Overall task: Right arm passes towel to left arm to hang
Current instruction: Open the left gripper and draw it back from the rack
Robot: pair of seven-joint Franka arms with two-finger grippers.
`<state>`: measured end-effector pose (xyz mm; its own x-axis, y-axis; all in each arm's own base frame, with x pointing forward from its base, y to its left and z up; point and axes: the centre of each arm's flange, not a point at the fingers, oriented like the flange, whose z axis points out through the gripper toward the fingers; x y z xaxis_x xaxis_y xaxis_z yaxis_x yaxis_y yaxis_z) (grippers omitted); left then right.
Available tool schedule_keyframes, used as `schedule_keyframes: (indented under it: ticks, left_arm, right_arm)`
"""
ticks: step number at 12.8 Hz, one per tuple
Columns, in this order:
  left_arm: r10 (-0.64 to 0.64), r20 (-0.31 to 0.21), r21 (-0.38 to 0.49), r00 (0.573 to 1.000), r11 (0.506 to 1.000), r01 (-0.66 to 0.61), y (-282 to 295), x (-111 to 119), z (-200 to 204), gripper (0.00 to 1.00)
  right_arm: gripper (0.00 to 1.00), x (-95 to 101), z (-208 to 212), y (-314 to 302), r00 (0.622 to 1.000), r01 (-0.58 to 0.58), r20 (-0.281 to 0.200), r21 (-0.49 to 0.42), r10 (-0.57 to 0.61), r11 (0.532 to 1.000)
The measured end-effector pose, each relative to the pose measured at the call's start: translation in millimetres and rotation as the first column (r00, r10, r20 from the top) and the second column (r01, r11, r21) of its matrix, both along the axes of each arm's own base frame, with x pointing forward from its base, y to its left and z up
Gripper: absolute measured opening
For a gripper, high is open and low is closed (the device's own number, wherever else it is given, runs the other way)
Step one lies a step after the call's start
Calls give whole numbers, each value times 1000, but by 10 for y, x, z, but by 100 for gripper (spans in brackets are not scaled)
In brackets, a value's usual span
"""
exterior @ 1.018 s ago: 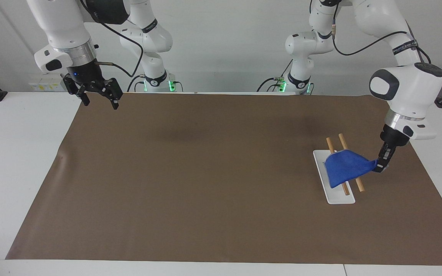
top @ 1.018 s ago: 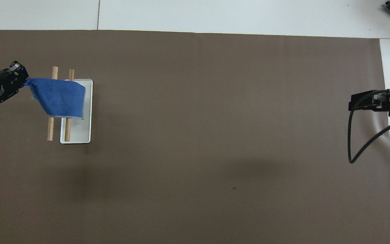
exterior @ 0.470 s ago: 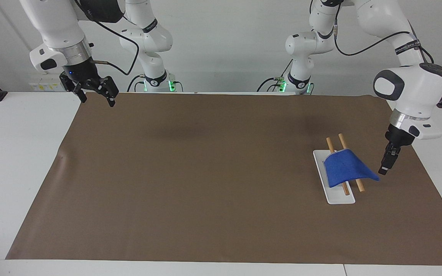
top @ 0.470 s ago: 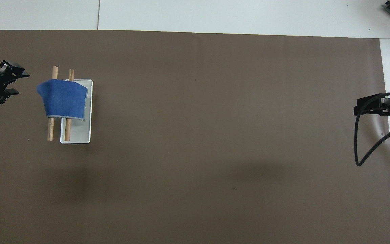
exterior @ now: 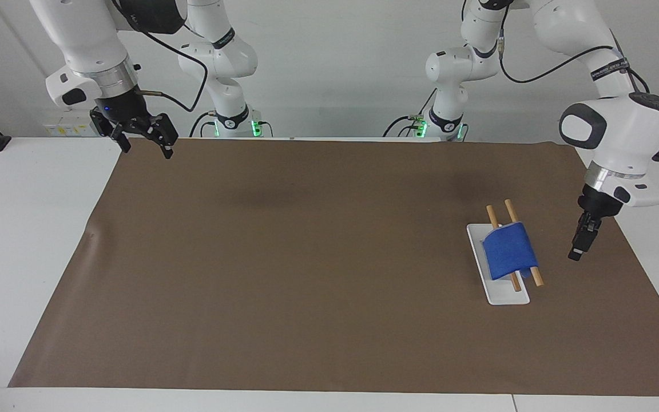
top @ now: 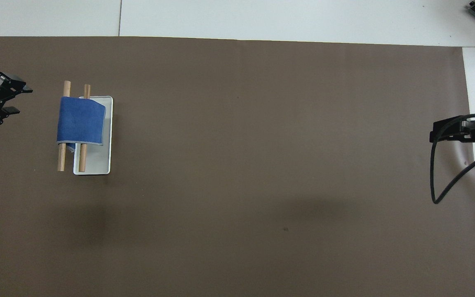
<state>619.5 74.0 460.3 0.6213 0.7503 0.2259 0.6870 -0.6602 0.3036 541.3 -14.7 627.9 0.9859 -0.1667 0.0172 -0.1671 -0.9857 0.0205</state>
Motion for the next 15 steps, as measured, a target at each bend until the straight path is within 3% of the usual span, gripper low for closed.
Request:
schedule_keyframes:
  ticks: [8,12,15]
  left_arm:
    - [-182,-113,13,977,983,184,-79,172,820,71]
    - [-243,-171,39,955,967,253,-314,63,1231,71]
    - [-356,-244,58,902,923,380,-578,-114,1569,72]
  right_arm:
    - [100,-1,-16,-76,1000,14,-4,6,-14,1000]
    - [100,-2,-16,-95,1000,18,-4,6,-18,1000]
    - [100,-3,-17,-95,1000,18,-5,6,-18,1000]
